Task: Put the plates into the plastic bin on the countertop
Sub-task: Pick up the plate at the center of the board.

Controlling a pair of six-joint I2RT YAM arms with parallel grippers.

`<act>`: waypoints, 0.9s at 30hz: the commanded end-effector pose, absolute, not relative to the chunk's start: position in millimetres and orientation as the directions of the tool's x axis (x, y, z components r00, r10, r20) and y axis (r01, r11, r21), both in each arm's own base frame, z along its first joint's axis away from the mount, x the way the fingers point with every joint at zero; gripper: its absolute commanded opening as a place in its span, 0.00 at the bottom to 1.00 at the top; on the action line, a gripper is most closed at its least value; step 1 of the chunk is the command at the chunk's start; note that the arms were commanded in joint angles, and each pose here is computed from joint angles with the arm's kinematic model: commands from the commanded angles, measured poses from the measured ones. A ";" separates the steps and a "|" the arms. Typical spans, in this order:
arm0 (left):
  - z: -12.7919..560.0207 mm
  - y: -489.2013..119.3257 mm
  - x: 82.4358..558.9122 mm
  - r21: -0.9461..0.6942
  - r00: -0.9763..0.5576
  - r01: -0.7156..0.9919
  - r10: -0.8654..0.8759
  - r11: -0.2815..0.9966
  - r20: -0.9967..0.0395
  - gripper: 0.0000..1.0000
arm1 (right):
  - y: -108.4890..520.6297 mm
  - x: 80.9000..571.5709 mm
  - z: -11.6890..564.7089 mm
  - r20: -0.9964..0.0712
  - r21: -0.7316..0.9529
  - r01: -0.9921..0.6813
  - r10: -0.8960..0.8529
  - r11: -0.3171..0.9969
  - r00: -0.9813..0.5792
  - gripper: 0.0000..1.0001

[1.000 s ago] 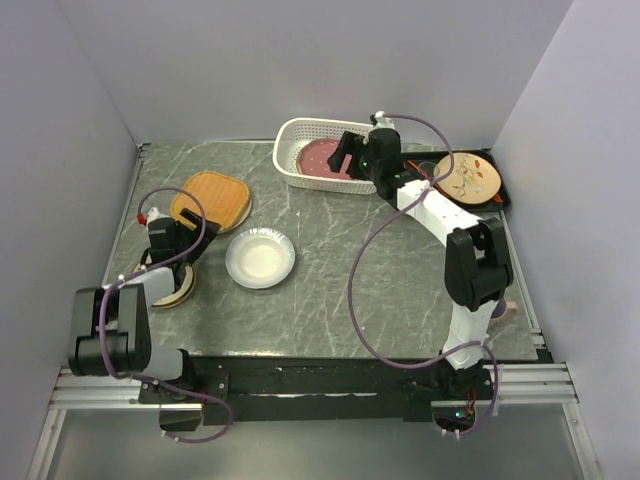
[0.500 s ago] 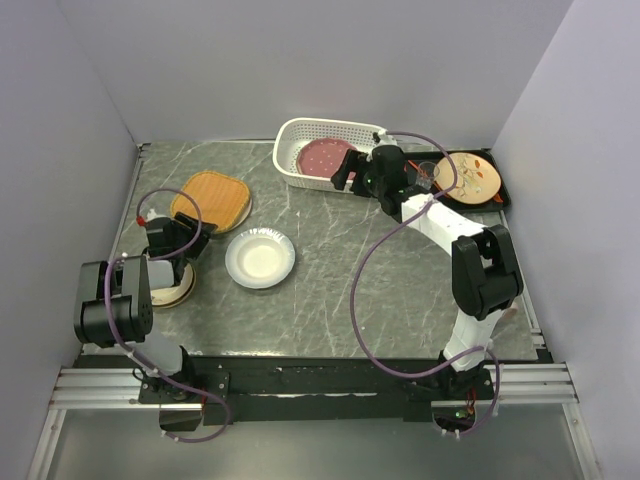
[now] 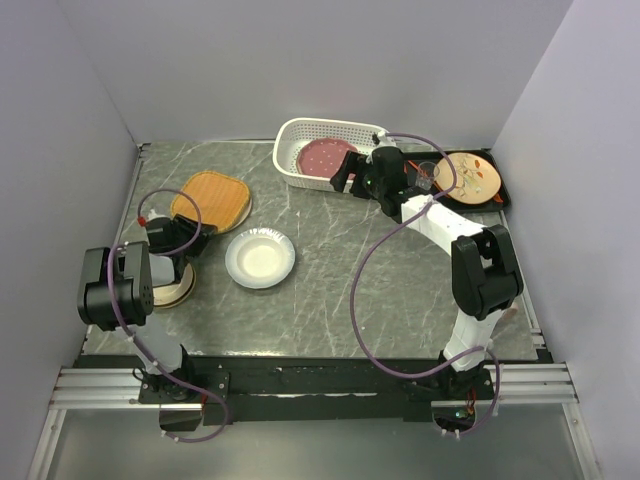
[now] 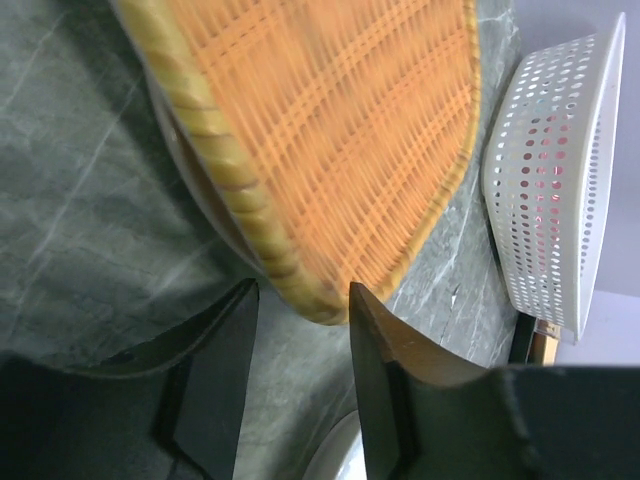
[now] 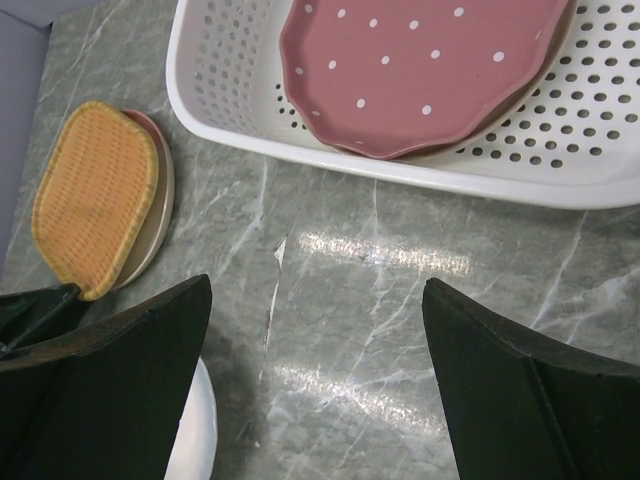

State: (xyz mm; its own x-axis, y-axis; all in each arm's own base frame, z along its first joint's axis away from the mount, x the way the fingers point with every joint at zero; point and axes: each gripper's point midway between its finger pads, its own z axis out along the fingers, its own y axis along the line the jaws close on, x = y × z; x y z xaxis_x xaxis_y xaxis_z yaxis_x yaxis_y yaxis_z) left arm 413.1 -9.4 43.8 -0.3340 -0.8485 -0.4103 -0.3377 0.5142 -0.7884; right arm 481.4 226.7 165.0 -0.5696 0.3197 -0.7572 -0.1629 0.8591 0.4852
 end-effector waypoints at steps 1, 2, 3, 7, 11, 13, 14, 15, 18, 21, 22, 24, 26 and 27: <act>64.3 -7.6 429.3 -0.826 -0.306 -0.257 -0.853 0.502 -0.423 0.45 | 230.3 480.9 191.7 -0.784 0.500 -0.210 0.336 0.840 -0.521 0.93; 62.6 -6.7 429.3 -0.824 -0.307 -0.265 -0.854 0.500 -0.420 0.45 | 230.2 481.0 190.9 -0.785 0.497 -0.210 0.333 0.842 -0.523 0.93; 63.1 -6.5 430.2 -0.825 -0.306 -0.264 -0.854 0.500 -0.420 0.44 | 230.4 481.5 191.6 -0.785 0.496 -0.211 0.332 0.842 -0.523 0.93; 61.7 -6.3 433.0 -0.830 -0.309 -0.263 -0.858 0.492 -0.411 0.43 | 229.7 480.1 187.3 -0.782 0.492 -0.207 0.325 0.846 -0.531 0.93; 61.2 -5.3 436.0 -0.834 -0.307 -0.263 -0.862 0.485 -0.404 0.40 | 230.6 479.9 183.5 -0.778 0.495 -0.206 0.325 0.844 -0.538 0.93; 60.5 -5.3 437.6 -0.836 -0.310 -0.263 -0.863 0.481 -0.399 0.38 | 231.1 479.6 182.5 -0.775 0.498 -0.205 0.327 0.842 -0.541 0.92; 59.6 -5.5 437.9 -0.837 -0.311 -0.264 -0.864 0.479 -0.396 0.35 | 231.7 479.4 182.5 -0.774 0.501 -0.207 0.328 0.840 -0.541 0.92; 59.8 -4.9 439.2 -0.839 -0.310 -0.264 -0.865 0.476 -0.394 0.33 | 231.9 479.3 181.4 -0.773 0.501 -0.208 0.327 0.840 -0.543 0.92; 58.9 -4.9 440.4 -0.844 -0.317 -0.257 -0.866 0.471 -0.386 0.24 | 232.2 478.5 179.3 -0.770 0.503 -0.207 0.326 0.839 -0.548 0.92; 58.8 -3.8 439.7 -0.852 -0.315 -0.253 -0.871 0.459 -0.376 0.13 | 232.5 477.3 176.1 -0.766 0.505 -0.205 0.326 0.838 -0.554 0.92; 59.2 -3.6 440.0 -0.853 -0.314 -0.250 -0.872 0.458 -0.376 0.11 | 232.6 477.1 176.8 -0.768 0.504 -0.208 0.324 0.838 -0.553 0.92; 60.0 -3.4 439.4 -0.856 -0.317 -0.244 -0.871 0.456 -0.374 0.04 | 232.2 476.3 174.0 -0.765 0.502 -0.205 0.321 0.840 -0.558 0.92; 61.8 -3.6 439.2 -0.860 -0.315 -0.236 -0.873 0.453 -0.373 0.01 | 232.6 475.7 173.4 -0.763 0.504 -0.206 0.321 0.839 -0.561 0.92; 63.2 -5.1 437.8 -0.863 -0.319 -0.230 -0.872 0.450 -0.371 0.01 | 232.5 475.5 173.8 -0.764 0.504 -0.207 0.321 0.839 -0.560 0.92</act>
